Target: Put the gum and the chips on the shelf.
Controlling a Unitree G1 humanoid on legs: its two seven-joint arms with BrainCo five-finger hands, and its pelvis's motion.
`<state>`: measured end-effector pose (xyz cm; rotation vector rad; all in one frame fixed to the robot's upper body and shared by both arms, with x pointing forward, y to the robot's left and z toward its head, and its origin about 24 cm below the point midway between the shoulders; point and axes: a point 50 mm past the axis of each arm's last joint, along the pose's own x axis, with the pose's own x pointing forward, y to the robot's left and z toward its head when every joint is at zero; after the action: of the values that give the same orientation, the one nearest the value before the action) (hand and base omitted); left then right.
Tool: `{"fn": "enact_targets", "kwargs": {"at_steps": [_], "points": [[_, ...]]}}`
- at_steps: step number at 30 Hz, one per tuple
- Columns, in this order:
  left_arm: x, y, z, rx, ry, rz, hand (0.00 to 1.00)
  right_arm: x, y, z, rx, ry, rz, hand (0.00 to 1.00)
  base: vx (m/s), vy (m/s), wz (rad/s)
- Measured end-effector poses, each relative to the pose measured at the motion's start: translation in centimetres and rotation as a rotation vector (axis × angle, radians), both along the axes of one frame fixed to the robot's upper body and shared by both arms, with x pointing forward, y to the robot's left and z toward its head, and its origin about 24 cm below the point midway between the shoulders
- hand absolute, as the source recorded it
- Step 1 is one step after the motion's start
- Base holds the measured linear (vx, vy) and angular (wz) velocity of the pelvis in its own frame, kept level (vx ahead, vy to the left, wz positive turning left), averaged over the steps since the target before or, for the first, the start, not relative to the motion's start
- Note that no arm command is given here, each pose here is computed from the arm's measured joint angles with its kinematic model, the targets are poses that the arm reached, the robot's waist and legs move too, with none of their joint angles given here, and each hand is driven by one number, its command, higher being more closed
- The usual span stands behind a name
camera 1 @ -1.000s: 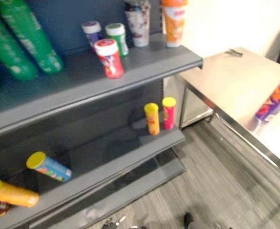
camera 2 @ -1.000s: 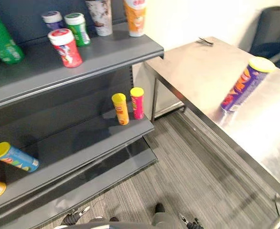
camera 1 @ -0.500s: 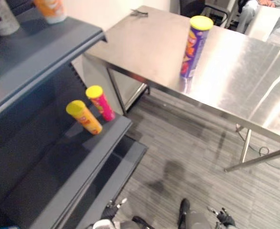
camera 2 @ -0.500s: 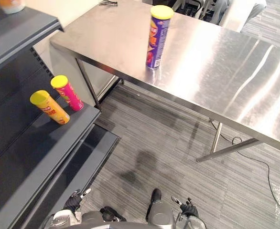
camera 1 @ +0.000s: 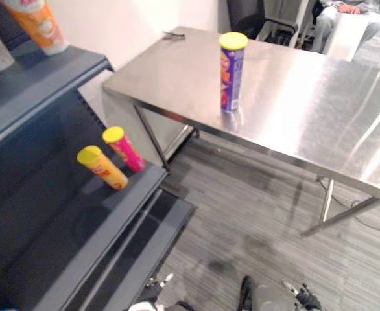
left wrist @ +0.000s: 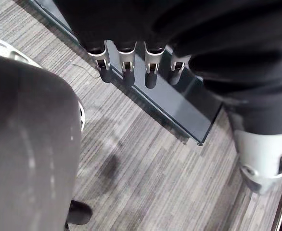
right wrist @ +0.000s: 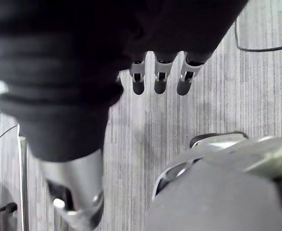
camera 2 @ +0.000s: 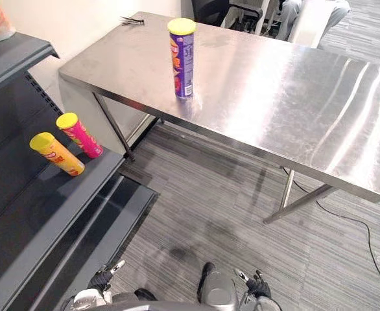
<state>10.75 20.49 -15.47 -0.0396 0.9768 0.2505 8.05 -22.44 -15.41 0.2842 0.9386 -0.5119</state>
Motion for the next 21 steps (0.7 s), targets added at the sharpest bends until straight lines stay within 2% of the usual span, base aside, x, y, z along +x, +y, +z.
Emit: {"fn": "enact_targets", "kwargs": {"at_steps": [2,5,9,13,21], "points": [[-0.2,-0.1,0.0,-0.028,-0.009,0.052,0.0,-0.7,-0.1,-0.2,0.011,0.015,-0.032,0.0,0.08,-0.241,-0.75],[0.2,-1.0,0.0,-0.056,-0.027,0.049,0.0,-1.4,-1.7,-0.1,-0.018,0.035,-0.075,0.0,0.08,-0.062,-0.9],[0.2,-1.2,0.0,-0.057,-0.042,0.048,0.0,-3.2,-2.3,-0.3,-0.024,0.077,-0.129,0.0,0.11,0.045,-0.74],[0.0,-1.6,-0.1,-0.064,-0.032,0.047,0.0,-3.5,-2.9,-0.2,-0.033,0.074,-0.166,0.0,0.18,0.175,-0.7],[-0.3,-0.5,-0.2,-0.029,-0.005,0.026,0.0,-4.2,-1.2,-0.8,0.035,0.084,-0.245,0.0,0.19,0.235,-0.26]]}}
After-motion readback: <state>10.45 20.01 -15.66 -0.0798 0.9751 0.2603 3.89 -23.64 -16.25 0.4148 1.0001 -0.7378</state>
